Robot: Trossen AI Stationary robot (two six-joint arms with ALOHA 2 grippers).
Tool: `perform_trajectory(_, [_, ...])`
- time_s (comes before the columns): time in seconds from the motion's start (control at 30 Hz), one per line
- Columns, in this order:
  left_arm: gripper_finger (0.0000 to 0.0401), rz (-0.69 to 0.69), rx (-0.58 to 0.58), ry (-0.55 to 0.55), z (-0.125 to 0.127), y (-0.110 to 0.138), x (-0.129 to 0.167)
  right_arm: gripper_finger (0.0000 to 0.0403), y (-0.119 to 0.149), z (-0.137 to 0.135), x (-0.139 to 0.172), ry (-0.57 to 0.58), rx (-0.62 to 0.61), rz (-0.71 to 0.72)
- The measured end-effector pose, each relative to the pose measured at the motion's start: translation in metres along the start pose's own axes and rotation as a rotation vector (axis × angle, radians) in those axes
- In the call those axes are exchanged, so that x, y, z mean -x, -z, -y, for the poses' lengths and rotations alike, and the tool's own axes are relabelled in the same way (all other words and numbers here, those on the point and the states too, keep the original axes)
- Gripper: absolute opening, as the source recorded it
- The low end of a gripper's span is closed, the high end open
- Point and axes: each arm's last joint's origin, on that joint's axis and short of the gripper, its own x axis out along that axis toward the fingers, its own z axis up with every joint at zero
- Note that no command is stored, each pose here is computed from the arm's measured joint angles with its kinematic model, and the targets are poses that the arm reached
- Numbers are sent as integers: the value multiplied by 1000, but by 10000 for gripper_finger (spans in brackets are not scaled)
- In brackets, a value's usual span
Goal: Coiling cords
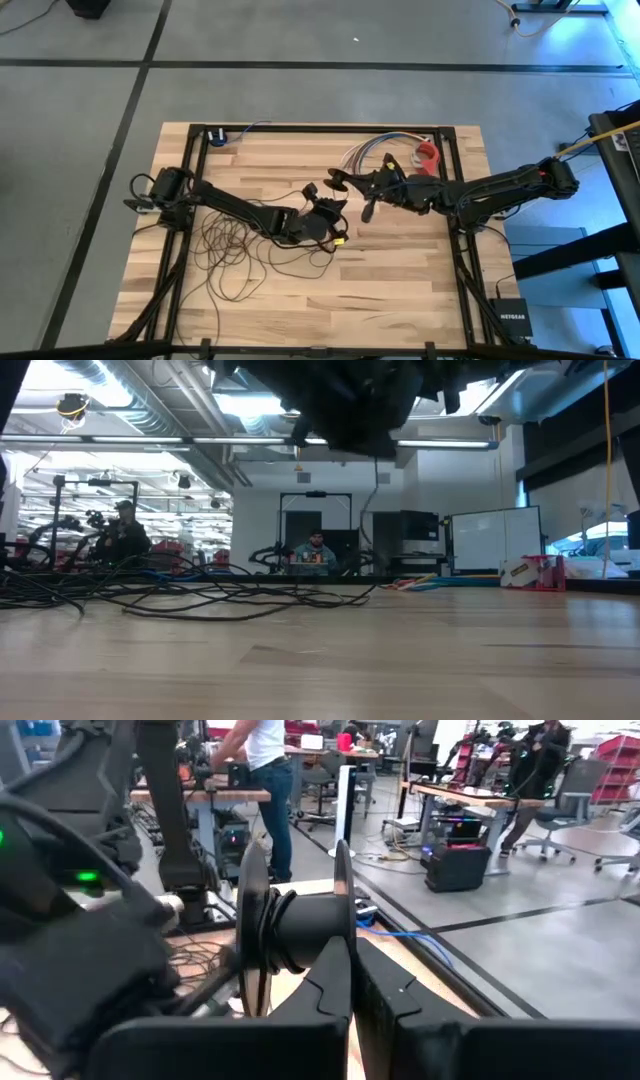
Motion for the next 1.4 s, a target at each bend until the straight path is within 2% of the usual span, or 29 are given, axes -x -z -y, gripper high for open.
perform_trajectory(0.4, [0,-160,-70,-86,-9,24,-5,2,-11,2,13,-64,32,-70])
perform_trajectory(0.63, [0,-236,-136,-156,-19,30,3,2,0,4,21,-77,97,-206])
perform_trajectory(0.87, [0,-258,-195,-96,-28,14,20,2,11,6,24,-77,151,-322])
perform_trajectory(0.97, [0,-248,-177,-67,-33,4,26,2,13,6,25,-78,160,-341])
perform_trajectory(1.3, [0,-207,-87,-93,-58,-20,31,2,18,4,27,-180,162,-396])
perform_trajectory(1.4, [0,-180,-60,-87,-61,-27,34,2,20,4,26,-168,167,-402])
